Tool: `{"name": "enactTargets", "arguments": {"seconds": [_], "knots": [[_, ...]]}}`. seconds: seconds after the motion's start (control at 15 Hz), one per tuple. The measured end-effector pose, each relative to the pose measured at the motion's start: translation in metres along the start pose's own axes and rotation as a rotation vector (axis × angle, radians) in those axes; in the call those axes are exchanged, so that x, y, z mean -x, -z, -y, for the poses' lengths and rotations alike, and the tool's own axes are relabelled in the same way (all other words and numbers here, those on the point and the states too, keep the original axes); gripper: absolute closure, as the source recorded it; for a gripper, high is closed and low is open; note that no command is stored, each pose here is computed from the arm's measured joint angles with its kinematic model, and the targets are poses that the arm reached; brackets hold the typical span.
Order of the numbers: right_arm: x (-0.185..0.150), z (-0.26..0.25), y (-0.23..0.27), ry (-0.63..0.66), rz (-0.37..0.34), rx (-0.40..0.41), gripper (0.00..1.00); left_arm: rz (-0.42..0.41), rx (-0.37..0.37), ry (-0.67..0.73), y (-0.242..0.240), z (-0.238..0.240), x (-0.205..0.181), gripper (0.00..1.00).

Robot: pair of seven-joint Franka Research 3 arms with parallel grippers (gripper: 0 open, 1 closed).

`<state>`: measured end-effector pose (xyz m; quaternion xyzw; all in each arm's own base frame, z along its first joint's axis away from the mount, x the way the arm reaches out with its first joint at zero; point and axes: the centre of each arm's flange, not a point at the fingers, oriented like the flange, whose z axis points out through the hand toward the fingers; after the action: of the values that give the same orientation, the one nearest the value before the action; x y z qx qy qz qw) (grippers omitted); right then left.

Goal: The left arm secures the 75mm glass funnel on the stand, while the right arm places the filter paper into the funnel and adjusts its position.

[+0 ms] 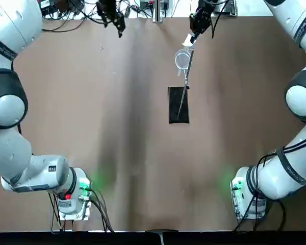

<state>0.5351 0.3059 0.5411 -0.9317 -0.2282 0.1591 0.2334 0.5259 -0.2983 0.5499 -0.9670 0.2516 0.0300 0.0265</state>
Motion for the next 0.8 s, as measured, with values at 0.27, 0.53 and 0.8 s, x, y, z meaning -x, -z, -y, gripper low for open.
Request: {"name": "enactTargets", "arguments": {"seconds": [0.27, 0.53, 0.8], "knots": [[-0.006, -0.008, -0.009, 0.091, -0.011, -0.019, 0.99, 0.074, -0.005, 0.187, -0.010, 0.057, 0.008, 0.00], [-0.010, -0.014, -0.024, 0.108, 0.001, -0.023, 0.99, 0.082, -0.001, 0.289, -0.013, 0.113, 0.016, 0.00], [-0.012, -0.010, -0.031, 0.115, 0.005, -0.022, 0.98, 0.080, -0.020, 0.399, -0.013, 0.131, 0.019, 0.00]]}}
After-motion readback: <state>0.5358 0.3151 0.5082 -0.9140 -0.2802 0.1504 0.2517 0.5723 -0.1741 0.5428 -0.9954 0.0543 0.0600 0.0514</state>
